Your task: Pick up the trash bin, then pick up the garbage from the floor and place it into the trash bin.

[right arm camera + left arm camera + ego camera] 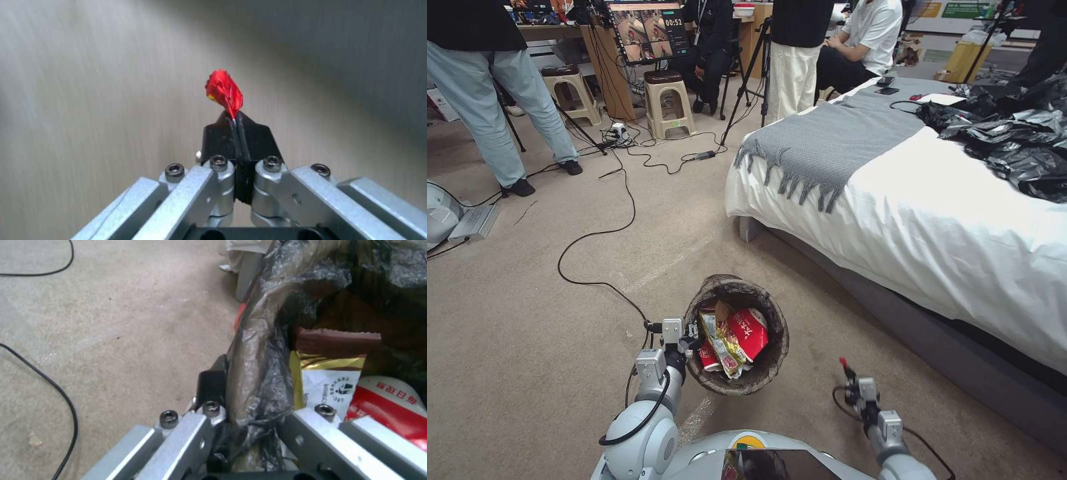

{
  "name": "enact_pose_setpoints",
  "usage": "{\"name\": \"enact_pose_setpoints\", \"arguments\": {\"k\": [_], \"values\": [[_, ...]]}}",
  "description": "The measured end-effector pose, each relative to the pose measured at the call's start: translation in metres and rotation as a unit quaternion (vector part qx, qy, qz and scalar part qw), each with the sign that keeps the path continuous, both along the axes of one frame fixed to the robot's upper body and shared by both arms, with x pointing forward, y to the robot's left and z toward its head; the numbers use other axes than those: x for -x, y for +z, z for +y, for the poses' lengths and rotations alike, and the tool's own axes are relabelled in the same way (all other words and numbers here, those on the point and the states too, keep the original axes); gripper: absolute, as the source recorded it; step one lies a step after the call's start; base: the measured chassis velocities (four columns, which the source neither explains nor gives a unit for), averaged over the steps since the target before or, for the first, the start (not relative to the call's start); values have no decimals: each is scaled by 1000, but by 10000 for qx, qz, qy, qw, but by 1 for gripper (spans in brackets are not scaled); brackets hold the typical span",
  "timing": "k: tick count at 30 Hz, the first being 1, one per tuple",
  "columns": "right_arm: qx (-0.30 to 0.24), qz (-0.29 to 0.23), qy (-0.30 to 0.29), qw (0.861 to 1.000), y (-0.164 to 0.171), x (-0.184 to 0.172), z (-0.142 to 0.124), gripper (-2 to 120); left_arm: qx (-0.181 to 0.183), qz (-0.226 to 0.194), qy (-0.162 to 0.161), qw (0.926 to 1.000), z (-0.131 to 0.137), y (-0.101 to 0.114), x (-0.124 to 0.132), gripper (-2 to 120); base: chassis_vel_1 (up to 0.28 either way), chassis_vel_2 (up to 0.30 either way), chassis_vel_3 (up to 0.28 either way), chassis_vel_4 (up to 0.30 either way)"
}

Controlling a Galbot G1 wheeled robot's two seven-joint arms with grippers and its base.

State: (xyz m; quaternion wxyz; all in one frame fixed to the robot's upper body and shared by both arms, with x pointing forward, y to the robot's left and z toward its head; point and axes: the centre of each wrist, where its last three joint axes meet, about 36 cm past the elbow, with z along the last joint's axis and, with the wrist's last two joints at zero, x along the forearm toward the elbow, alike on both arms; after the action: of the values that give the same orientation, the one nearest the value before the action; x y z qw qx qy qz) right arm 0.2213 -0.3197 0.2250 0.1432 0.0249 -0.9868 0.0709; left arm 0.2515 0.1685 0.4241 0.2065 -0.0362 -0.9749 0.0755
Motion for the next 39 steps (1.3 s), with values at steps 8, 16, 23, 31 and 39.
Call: {"name": "enact_pose_setpoints", "arguments": {"k": [8, 16, 23, 31, 39], "values": [[-671, -3080, 1795, 9319, 105, -63, 25, 0, 17, 93, -40, 9999, -3, -4, 3, 3, 0, 0, 0, 0], [-1621, -3674, 3629, 8409, 197, -76, 70, 0, 47, 113, -90, 9999, -7, -5, 2, 3, 0, 0, 0, 0], [-2019, -2824, 4269, 8350, 179, -70, 98, 0, 62, 114, -147, 9998, -9, -4, 4, 3, 0, 0, 0, 0], [-2084, -2104, 4272, 8543, 127, -57, 107, 0, 93, 79, -155, 9998, -11, -1, 4, 3, 0, 0, 0, 0], [-1960, -1906, 4162, 8672, 101, -53, 104, 1, 89, 75, -158, 9998, -11, 0, 6, 3, 0, 0, 0, 0]]}}
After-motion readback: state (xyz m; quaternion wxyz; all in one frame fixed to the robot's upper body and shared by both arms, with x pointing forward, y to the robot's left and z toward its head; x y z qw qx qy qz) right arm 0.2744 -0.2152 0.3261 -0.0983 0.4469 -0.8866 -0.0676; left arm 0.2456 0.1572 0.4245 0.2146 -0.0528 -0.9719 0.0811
